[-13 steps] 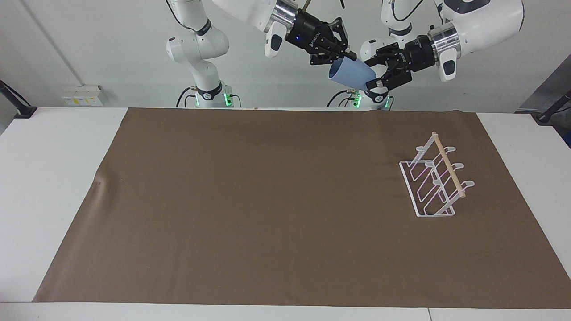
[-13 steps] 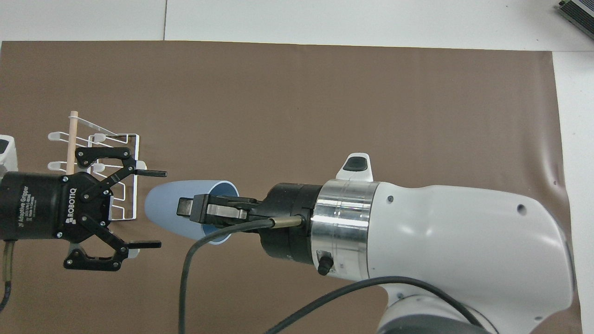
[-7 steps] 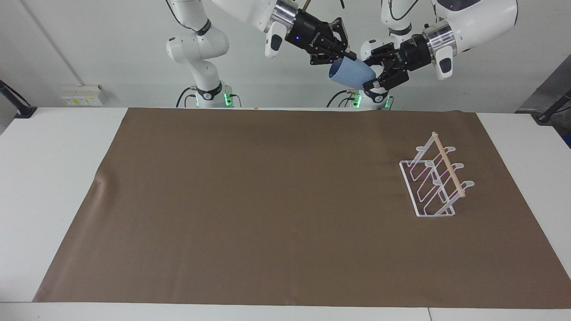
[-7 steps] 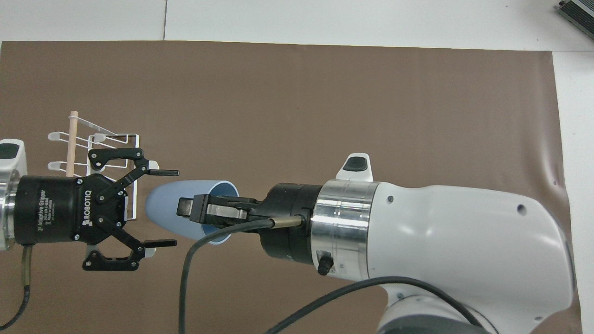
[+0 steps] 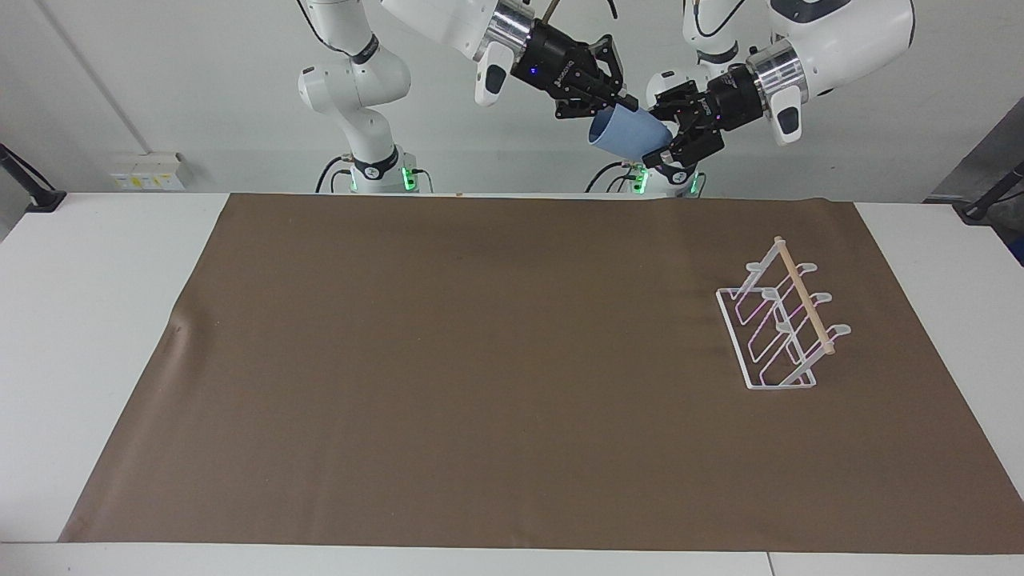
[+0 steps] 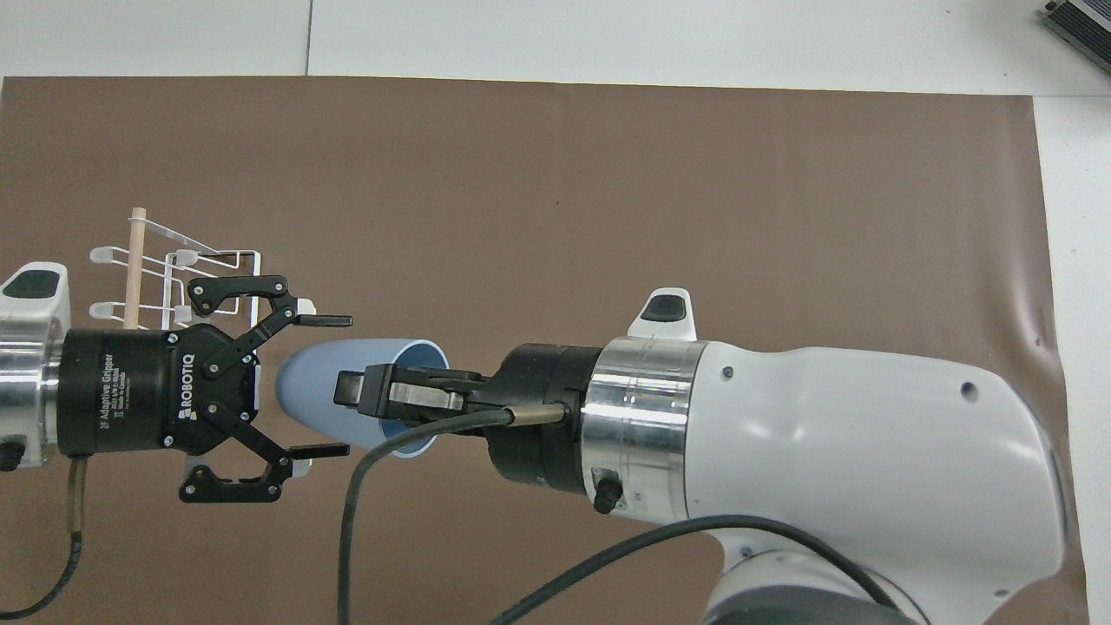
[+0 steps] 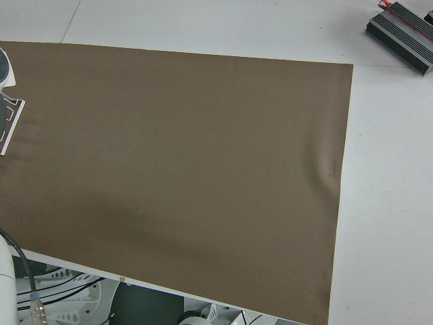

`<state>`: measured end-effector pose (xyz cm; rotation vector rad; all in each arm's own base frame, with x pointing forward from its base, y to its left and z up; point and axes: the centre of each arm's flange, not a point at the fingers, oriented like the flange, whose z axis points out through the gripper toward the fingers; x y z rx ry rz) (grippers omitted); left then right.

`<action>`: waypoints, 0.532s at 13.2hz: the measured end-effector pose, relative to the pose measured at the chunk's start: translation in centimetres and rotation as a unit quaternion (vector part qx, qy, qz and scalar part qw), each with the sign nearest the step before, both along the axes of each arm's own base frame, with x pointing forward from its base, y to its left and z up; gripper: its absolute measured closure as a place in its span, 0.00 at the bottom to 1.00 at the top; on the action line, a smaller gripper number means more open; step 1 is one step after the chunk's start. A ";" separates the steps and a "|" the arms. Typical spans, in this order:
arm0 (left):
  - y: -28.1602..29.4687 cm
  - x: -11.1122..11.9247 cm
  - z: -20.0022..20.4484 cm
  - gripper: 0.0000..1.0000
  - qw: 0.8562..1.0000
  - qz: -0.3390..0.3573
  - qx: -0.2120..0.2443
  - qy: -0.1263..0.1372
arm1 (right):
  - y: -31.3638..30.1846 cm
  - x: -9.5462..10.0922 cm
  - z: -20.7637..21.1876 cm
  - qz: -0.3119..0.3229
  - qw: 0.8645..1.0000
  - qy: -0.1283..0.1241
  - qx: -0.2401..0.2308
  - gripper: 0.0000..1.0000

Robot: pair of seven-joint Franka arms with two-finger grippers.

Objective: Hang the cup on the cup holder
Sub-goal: 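Move the left gripper onto the cup's closed end held by the right gripper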

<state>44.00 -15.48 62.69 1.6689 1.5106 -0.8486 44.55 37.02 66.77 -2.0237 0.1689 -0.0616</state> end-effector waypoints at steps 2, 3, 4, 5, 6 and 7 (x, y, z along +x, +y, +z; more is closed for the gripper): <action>0.1 0.0 0.0 0.00 1.000 0.001 0.000 0.000 | 0.0 -0.1 0.1 0.000 1.000 -0.001 0.000 0.94; 0.1 0.0 0.0 0.01 1.000 0.001 0.000 0.000 | 0.0 -0.1 0.1 0.000 1.000 -0.001 0.000 0.94; 0.1 0.0 0.0 0.07 1.000 0.001 0.000 0.000 | 0.0 -0.1 0.1 0.000 1.000 -0.001 0.000 0.94; 0.1 0.0 0.0 0.21 1.000 0.000 0.001 0.001 | -0.2 0.0 0.1 -0.003 1.000 -0.002 0.001 0.94; 0.1 0.0 0.0 0.26 1.000 0.000 0.002 -0.001 | -0.2 0.0 0.1 -0.003 1.000 -0.002 0.000 0.94; 0.1 -0.1 0.0 0.26 1.000 -0.001 0.004 -0.002 | -0.2 0.0 0.1 -0.003 1.000 -0.002 0.000 0.94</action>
